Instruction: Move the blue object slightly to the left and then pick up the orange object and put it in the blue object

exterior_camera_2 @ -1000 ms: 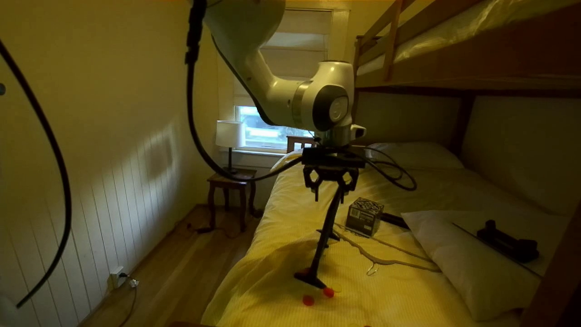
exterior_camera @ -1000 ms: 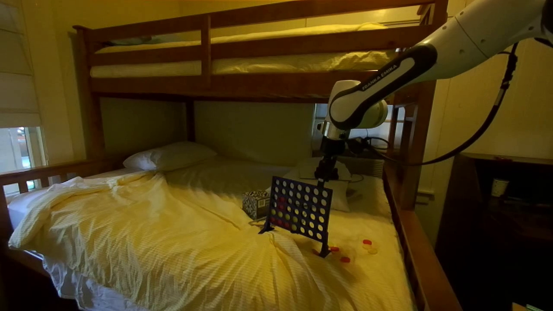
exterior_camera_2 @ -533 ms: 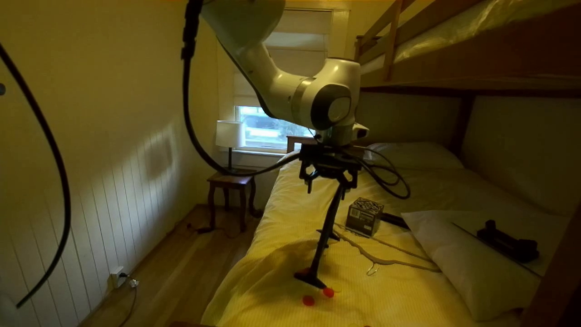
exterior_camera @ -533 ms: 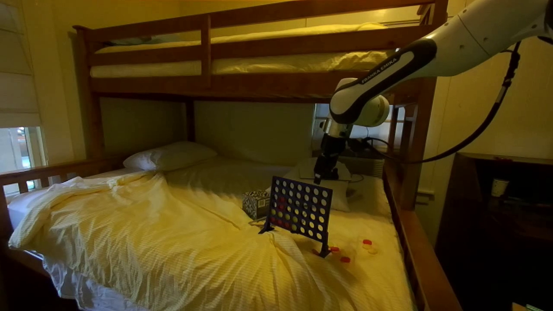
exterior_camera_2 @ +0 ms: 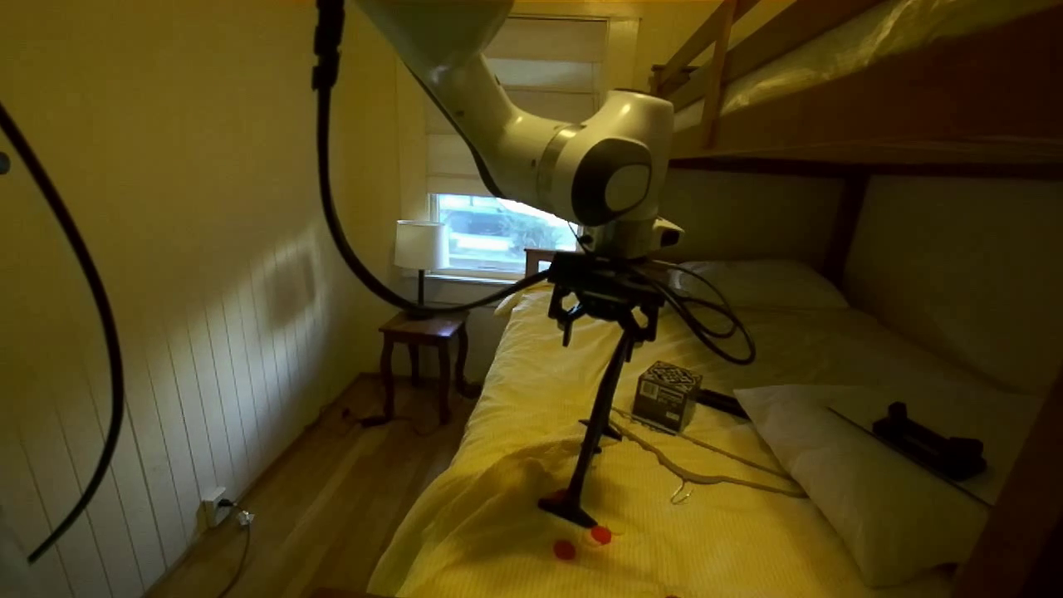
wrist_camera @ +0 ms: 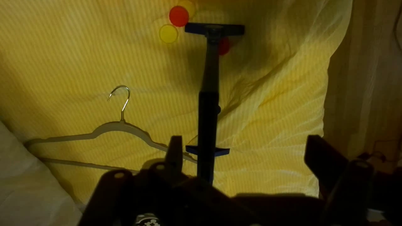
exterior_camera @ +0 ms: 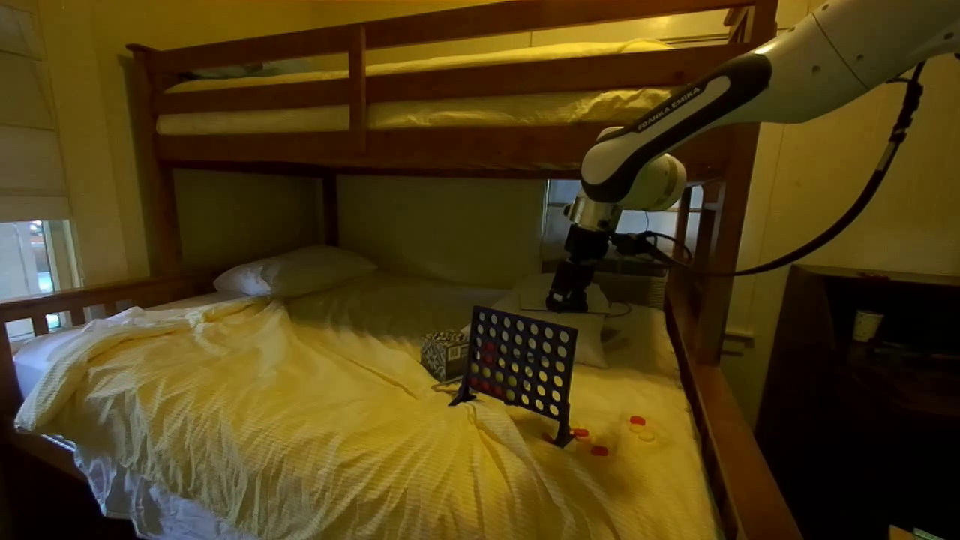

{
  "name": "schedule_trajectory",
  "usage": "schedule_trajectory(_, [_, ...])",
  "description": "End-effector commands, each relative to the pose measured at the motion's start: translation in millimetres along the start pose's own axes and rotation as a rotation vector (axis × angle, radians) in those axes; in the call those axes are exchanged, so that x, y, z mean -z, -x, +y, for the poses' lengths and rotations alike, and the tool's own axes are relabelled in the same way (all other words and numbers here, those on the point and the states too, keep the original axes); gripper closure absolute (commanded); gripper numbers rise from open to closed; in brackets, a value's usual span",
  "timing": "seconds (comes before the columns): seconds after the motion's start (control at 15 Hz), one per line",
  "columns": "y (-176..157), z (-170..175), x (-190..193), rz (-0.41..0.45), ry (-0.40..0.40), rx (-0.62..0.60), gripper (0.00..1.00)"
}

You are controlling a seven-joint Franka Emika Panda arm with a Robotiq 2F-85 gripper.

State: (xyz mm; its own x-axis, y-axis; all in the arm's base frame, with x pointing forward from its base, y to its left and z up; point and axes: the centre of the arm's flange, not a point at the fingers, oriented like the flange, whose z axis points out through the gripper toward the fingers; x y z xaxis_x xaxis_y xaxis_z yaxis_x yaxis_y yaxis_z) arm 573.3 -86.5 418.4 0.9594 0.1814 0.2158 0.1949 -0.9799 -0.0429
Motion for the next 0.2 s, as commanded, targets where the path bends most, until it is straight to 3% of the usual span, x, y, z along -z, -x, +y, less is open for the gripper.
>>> schedule_trajectory(0.0, [0.8, -0.2, 0.8, -0.001, -0.001, 0.0, 0.0])
schedule_trajectory(0.13, [1.0, -0.4, 1.4, -0.002, -0.001, 0.0, 0.0])
